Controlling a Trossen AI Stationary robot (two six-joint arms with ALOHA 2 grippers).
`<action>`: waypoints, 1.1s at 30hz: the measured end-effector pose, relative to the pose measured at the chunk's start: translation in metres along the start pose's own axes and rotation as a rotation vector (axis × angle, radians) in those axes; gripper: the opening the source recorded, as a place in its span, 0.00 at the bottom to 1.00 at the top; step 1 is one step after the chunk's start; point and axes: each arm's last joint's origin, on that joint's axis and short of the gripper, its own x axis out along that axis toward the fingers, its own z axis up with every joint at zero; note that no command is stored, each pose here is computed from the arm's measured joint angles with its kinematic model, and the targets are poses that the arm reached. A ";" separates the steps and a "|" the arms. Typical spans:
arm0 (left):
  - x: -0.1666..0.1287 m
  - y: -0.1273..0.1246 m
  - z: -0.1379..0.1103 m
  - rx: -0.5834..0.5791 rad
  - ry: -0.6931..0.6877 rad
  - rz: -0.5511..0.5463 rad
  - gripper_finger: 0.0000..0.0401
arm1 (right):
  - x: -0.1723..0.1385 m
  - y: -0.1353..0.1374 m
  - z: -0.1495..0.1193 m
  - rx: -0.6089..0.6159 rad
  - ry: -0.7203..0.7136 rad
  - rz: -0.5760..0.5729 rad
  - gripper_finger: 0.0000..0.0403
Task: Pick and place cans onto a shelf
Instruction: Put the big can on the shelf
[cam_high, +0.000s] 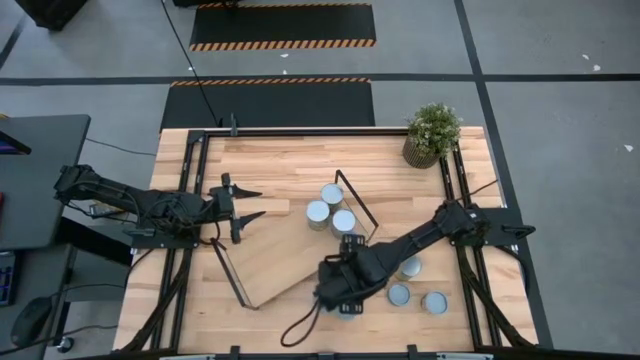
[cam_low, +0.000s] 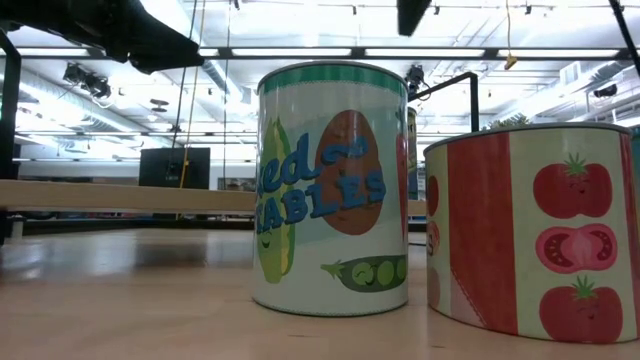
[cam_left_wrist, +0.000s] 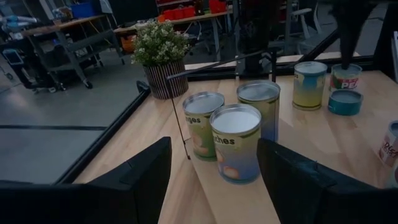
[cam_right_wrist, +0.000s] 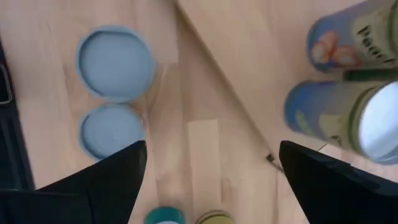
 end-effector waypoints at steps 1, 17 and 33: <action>0.000 0.000 0.000 -0.007 0.000 0.000 0.61 | 0.000 0.001 -0.003 -0.001 0.004 0.003 0.93; 0.000 0.000 -0.002 -0.009 0.014 -0.011 0.60 | -0.018 -0.046 -0.079 0.326 0.110 0.022 0.93; 0.000 0.000 -0.001 -0.028 0.013 -0.010 0.60 | 0.059 -0.081 -0.137 0.707 0.220 0.100 0.95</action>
